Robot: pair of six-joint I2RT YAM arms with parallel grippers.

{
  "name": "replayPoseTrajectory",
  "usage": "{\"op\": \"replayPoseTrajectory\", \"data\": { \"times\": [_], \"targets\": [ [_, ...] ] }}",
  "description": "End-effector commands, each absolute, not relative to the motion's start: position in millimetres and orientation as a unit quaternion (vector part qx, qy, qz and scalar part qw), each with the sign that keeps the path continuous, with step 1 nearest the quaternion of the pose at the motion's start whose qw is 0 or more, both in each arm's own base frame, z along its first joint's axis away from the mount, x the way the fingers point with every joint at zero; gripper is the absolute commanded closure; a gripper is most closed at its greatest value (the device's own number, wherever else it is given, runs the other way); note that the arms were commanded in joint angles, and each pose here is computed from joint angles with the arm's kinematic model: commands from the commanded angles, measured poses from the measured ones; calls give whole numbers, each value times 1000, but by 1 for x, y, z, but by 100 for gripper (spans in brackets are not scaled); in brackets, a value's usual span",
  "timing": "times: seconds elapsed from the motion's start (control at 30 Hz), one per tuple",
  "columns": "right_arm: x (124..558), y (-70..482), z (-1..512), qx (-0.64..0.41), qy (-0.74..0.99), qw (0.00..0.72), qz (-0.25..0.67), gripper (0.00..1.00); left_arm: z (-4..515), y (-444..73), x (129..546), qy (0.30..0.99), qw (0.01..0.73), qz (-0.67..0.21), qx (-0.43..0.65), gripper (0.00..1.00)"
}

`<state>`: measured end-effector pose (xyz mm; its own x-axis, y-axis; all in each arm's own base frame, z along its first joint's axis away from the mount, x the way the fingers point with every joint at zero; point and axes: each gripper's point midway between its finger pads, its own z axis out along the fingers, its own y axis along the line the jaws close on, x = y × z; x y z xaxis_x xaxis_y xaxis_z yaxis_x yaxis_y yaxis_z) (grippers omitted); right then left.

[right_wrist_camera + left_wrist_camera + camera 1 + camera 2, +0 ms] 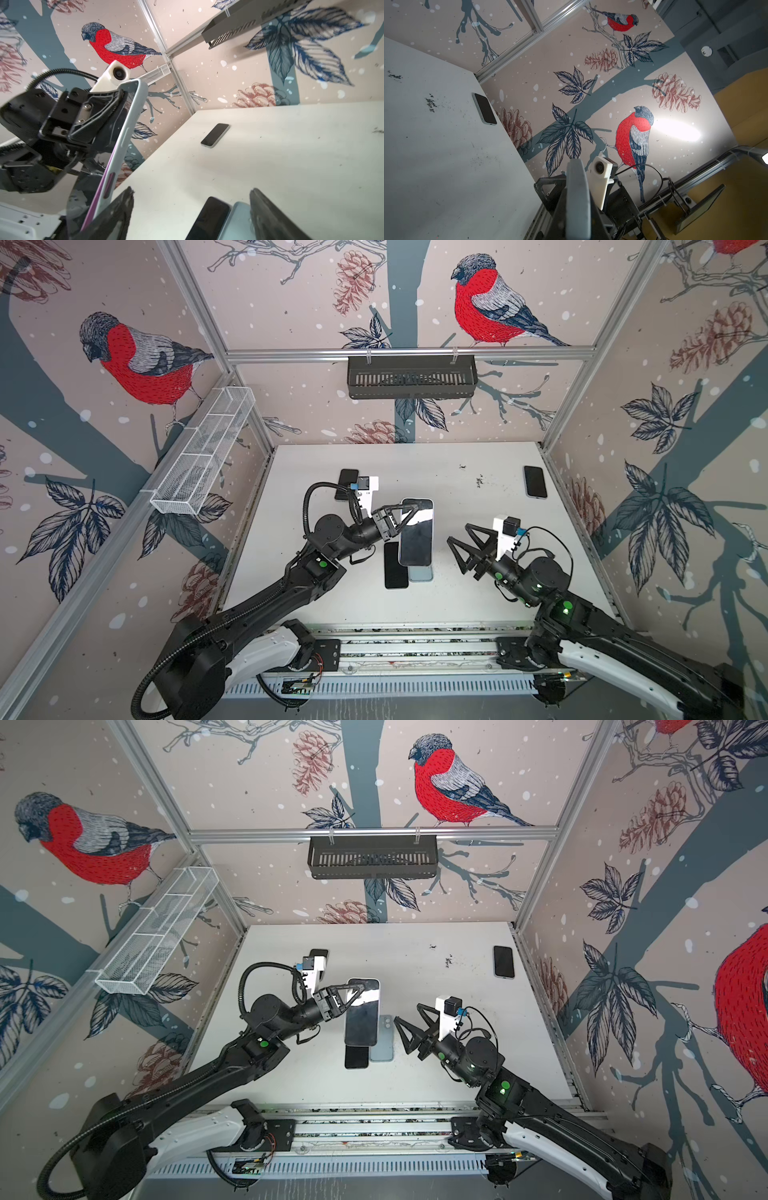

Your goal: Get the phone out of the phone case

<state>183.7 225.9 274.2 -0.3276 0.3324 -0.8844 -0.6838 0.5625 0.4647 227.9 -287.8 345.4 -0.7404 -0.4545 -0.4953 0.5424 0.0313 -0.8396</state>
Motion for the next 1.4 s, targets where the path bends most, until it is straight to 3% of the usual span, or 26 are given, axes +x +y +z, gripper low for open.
{"op": "replayPoseTrajectory", "data": {
  "times": [0.0, 0.17, 0.43, 1.37],
  "targets": [
    [161, 242, 273, -124, 676, 486, 540, 13, 379, -275, 230, 561, 374, -738, -1, 100],
    [138, 259, 273, -160, 648, 437, 603, 16, 378, -273, 231, 558, 373, -741, -10, 100],
    [123, 272, 274, -181, 626, 415, 635, 17, 375, -273, 231, 556, 374, -742, -10, 100],
    [150, 276, 261, -142, 652, 414, 619, 20, 371, -284, 222, 546, 361, -756, 9, 100]
  ]
}}
